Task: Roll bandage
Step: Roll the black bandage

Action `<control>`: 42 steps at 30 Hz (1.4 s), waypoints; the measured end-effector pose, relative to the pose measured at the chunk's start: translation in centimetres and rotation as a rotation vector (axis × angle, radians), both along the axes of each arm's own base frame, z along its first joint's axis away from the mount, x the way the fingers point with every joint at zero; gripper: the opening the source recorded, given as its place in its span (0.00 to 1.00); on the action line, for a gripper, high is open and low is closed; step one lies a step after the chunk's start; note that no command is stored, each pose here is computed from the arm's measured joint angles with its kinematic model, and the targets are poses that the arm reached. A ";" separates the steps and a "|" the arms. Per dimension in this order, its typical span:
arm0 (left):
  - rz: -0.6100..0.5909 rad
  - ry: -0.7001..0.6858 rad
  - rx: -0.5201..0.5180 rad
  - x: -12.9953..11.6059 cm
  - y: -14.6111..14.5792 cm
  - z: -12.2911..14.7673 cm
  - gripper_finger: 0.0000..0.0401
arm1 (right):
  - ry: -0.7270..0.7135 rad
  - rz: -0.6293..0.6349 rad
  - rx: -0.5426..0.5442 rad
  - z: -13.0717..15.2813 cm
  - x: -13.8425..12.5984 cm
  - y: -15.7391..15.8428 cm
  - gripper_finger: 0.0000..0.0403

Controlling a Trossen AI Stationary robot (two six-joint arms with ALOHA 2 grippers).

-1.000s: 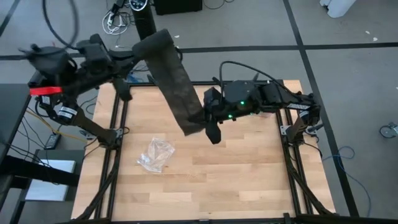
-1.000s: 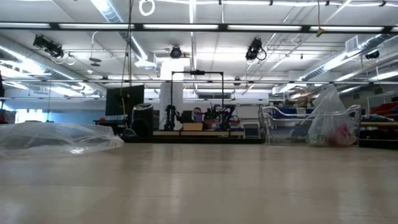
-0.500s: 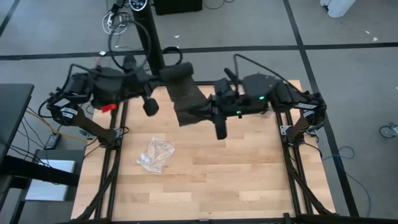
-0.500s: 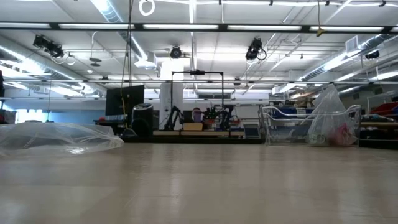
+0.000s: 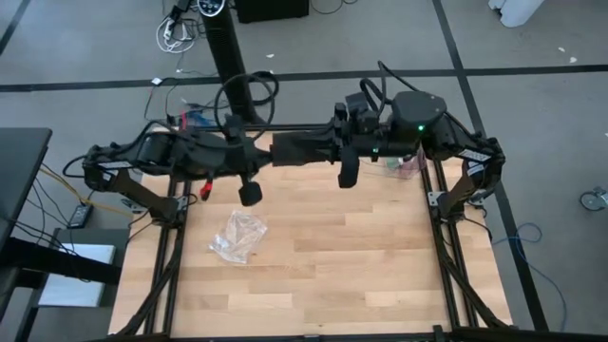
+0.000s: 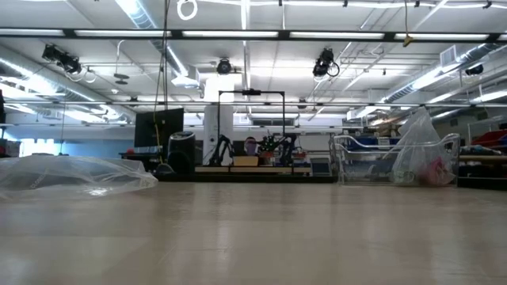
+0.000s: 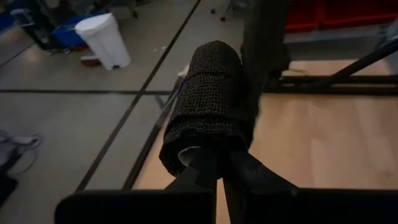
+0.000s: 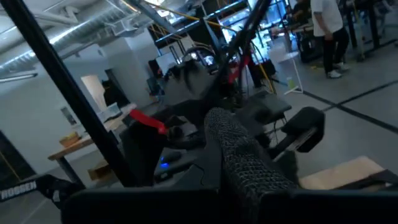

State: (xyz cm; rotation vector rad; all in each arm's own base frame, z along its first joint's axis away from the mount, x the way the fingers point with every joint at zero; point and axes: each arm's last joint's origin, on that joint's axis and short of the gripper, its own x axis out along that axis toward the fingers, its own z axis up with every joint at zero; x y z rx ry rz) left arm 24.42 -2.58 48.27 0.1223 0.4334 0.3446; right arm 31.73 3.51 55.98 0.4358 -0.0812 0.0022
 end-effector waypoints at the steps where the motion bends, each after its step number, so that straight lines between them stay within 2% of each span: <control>1: -0.009 -0.010 -0.003 0.2 -0.2 -0.1 0.03 | 0.001 -0.005 0.006 0.0 0.0 -0.2 0.00; 14: -0.128 -0.091 -0.018 1.3 -2.0 0.0 0.03 | 0.031 -0.104 0.052 -0.3 0.2 -3.6 0.00; 19: -0.162 -0.102 -0.013 1.8 -2.2 -0.1 0.03 | 0.098 -0.148 0.094 -1.0 0.2 -5.1 0.05; 25: -0.179 -0.102 -0.014 2.1 -2.3 -0.2 0.03 | 0.179 -0.221 0.094 -1.9 0.1 -6.2 0.21; 34: -0.192 -0.101 -0.019 2.2 -2.4 -0.2 0.03 | 0.255 -0.249 0.206 -2.8 -0.1 -7.0 0.52; 38: -0.199 -0.101 -0.022 2.2 -2.4 -0.2 0.03 | 0.260 -0.228 0.244 -2.8 -0.1 -7.0 0.61; 42: -0.200 -0.108 -0.023 2.2 -2.4 -0.1 0.03 | 0.265 -0.200 0.276 -2.9 -0.1 -7.0 0.64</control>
